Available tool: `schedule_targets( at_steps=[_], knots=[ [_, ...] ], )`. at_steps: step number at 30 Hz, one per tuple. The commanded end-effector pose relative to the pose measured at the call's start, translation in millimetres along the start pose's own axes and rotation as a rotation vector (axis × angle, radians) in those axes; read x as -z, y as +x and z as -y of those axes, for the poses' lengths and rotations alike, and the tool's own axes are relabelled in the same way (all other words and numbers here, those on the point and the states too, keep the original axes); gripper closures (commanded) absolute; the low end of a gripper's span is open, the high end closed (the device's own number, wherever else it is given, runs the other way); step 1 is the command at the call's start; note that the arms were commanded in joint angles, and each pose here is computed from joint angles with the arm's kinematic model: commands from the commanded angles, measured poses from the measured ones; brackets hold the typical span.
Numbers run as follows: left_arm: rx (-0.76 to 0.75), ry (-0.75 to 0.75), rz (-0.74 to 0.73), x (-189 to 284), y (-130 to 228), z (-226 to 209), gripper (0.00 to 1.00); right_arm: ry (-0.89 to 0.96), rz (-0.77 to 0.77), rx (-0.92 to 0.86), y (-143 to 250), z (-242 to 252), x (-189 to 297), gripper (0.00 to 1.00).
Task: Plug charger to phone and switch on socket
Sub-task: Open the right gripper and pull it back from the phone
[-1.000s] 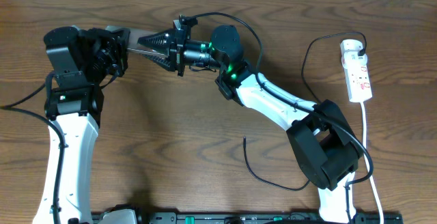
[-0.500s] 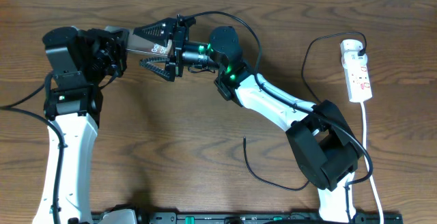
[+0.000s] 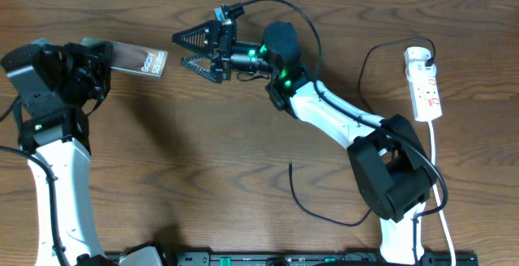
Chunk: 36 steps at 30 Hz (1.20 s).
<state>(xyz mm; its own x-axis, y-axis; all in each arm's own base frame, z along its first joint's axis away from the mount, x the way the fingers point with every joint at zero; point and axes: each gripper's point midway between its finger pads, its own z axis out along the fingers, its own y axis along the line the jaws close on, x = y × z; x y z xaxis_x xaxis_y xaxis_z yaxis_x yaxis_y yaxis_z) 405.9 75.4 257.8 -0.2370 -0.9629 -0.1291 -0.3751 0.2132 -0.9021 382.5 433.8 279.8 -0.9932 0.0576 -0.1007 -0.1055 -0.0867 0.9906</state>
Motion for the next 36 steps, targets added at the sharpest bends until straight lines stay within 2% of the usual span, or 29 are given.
schedule_targets(
  at_steps=[1,7,14,16,19,22,23,29,33,36],
  knots=[
    [-0.110,0.033,-0.075,4.0,11.0,9.7,0.93,0.037,-0.055,0.150,1.3,2.7,10.3,0.01],
    [-0.137,0.091,-0.214,6.5,35.1,15.8,0.93,0.226,-0.049,0.152,-4.0,57.9,25.7,0.01],
    [-0.244,0.173,-0.362,7.3,58.4,18.8,0.93,0.459,-0.009,0.177,-16.4,95.1,62.8,0.01],
    [-0.268,0.199,-0.411,6.6,65.4,17.8,0.93,0.602,0.021,0.189,-22.2,103.5,85.7,0.01],
    [-0.308,0.257,-0.509,5.6,78.2,15.2,0.93,0.946,0.086,0.240,-31.2,106.4,140.3,0.01],
    [-0.338,0.311,-0.589,5.6,89.7,13.6,0.93,1.155,0.098,0.285,-29.8,93.8,175.9,0.01],
    [-0.357,0.341,-0.630,5.7,97.1,13.0,0.93,1.261,0.087,0.296,-23.5,87.6,193.5,0.01],
    [-0.416,0.450,-0.808,2.1,136.0,7.2,0.93,1.628,0.001,0.255,16.7,96.8,251.3,0.01],
    [-0.400,0.462,-0.892,-7.7,155.9,-2.6,0.93,1.677,-0.125,0.197,51.5,122.1,256.3,0.01],
    [-0.421,0.527,-0.952,-7.5,167.8,-5.7,0.93,1.662,-0.180,0.168,71.5,142.4,249.8,0.01]
  ],
)
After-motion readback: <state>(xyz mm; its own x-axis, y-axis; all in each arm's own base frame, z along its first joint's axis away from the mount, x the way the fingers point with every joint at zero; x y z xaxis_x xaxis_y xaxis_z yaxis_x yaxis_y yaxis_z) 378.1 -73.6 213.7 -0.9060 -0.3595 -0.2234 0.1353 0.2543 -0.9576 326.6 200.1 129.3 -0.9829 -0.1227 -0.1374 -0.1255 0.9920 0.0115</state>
